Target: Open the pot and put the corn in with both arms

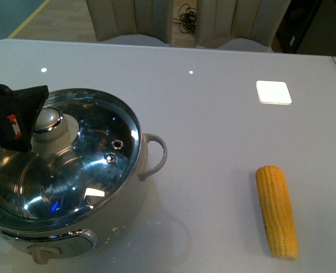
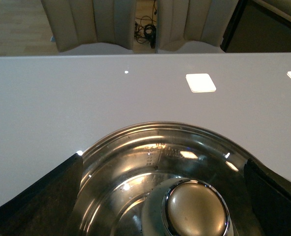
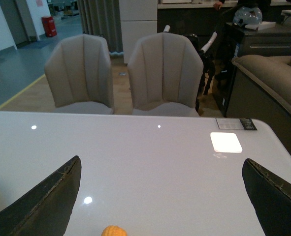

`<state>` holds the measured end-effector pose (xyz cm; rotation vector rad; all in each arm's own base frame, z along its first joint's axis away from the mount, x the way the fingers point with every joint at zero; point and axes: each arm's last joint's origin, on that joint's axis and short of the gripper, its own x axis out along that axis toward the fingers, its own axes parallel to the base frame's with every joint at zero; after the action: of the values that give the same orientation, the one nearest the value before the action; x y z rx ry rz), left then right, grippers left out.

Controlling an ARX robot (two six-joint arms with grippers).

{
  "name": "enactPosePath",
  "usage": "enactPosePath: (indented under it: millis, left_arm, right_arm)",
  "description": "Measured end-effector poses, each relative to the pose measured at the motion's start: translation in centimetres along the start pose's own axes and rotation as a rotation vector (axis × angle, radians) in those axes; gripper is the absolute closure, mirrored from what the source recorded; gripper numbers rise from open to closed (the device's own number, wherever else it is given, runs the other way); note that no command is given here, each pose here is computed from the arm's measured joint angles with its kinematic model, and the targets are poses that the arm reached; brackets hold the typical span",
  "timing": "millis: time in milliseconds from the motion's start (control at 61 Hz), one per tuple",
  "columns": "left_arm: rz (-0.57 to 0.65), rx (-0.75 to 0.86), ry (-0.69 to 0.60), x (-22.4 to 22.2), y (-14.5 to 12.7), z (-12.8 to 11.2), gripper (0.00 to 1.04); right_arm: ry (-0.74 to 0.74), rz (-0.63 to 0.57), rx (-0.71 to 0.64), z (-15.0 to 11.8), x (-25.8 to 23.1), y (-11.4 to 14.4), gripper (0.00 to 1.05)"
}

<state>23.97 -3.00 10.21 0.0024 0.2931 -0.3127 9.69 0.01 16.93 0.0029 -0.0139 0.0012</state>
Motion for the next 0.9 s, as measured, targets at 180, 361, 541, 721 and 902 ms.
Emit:
enactPosePath:
  millis: [180, 361, 541, 721, 902]
  left_arm:
    - [-0.045, 0.005, 0.038, 0.8, -0.9, -0.9, 0.07]
    - [-0.058, 0.013, 0.045, 2.0, -1.9, -1.2, 0.07]
    - [-0.074, 0.028, 0.064, 2.5, -2.6, -1.7, 0.07]
    - [-0.032, 0.040, 0.067, 3.0, -2.0, -2.1, 0.07]
    - [0.008, 0.045, 0.099, 3.2, -1.4, -3.4, 0.07]
  right_arm:
    - [0.000, 0.000, 0.000, 0.0, 0.0, 0.0, 0.09]
    - [0.000, 0.000, 0.000, 0.0, 0.0, 0.0, 0.09]
    - [0.000, 0.000, 0.000, 0.0, 0.0, 0.0, 0.09]
    - [0.000, 0.000, 0.000, 0.0, 0.0, 0.0, 0.09]
    - [0.000, 0.000, 0.000, 0.0, 0.0, 0.0, 0.09]
